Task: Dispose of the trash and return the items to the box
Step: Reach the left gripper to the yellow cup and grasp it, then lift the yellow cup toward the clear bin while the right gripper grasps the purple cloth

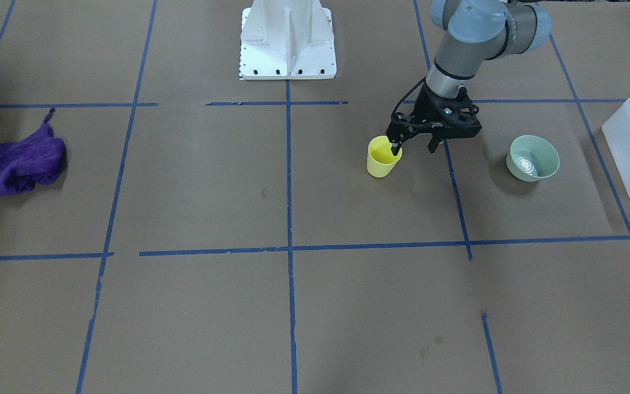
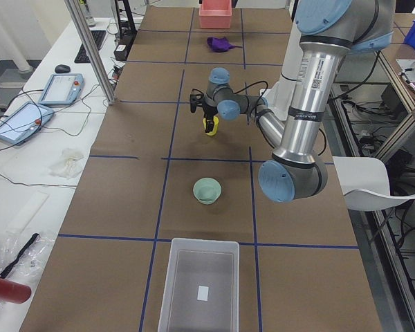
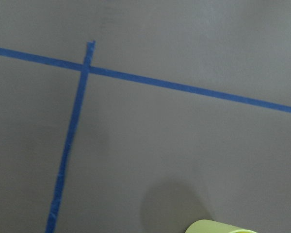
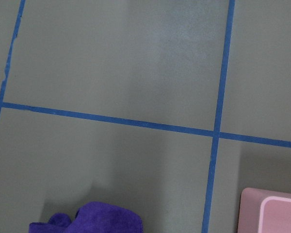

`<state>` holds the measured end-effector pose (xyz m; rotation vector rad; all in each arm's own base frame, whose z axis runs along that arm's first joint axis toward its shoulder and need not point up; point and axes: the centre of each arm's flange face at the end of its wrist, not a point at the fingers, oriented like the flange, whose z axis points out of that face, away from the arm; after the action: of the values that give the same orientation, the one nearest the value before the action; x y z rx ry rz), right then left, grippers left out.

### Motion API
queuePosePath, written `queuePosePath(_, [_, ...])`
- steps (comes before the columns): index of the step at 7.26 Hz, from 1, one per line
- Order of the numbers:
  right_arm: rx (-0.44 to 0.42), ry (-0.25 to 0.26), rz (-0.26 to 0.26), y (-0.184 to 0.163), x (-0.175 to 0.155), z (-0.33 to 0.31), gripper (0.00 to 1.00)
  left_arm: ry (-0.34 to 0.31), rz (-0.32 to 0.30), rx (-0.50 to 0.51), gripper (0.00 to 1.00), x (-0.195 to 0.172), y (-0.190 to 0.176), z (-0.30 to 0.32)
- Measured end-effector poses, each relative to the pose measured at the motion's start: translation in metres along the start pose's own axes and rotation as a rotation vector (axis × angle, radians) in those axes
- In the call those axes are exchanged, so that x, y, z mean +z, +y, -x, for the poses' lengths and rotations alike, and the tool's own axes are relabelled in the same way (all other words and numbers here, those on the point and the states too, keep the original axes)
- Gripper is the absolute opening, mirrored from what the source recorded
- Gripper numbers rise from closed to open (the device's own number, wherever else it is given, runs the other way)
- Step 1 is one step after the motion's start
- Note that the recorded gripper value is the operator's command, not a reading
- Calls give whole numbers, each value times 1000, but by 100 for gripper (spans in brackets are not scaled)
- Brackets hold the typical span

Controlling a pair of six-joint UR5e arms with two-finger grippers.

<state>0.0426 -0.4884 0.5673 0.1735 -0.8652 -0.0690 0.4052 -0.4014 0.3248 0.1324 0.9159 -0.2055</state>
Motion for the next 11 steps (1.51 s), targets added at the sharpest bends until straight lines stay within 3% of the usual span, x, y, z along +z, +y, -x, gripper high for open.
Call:
queuePosePath(3, [3, -1, 1, 0, 0, 0, 100, -9, 28, 16, 89, 14, 14, -8])
queuePosePath(4, [4, 0, 2, 0, 0, 0, 100, -9, 41, 24, 77, 19, 21, -13])
queuePosePath(5, [5, -1, 3, 0, 0, 0, 100, -14, 51, 29, 49, 26, 25, -15])
queuePosePath(6, [5, -2, 3, 1, 0, 0, 100, -20, 55, 30, 9, 30, 26, -16])
queuePosePath(7, [4, -3, 2, 1, 0, 1, 100, -24, 55, 29, 0, 32, 25, -15])
queuePosePath(11, [-2, -10, -1, 0, -2, 5, 100, -25, 54, 17, 0, 14, 12, -16])
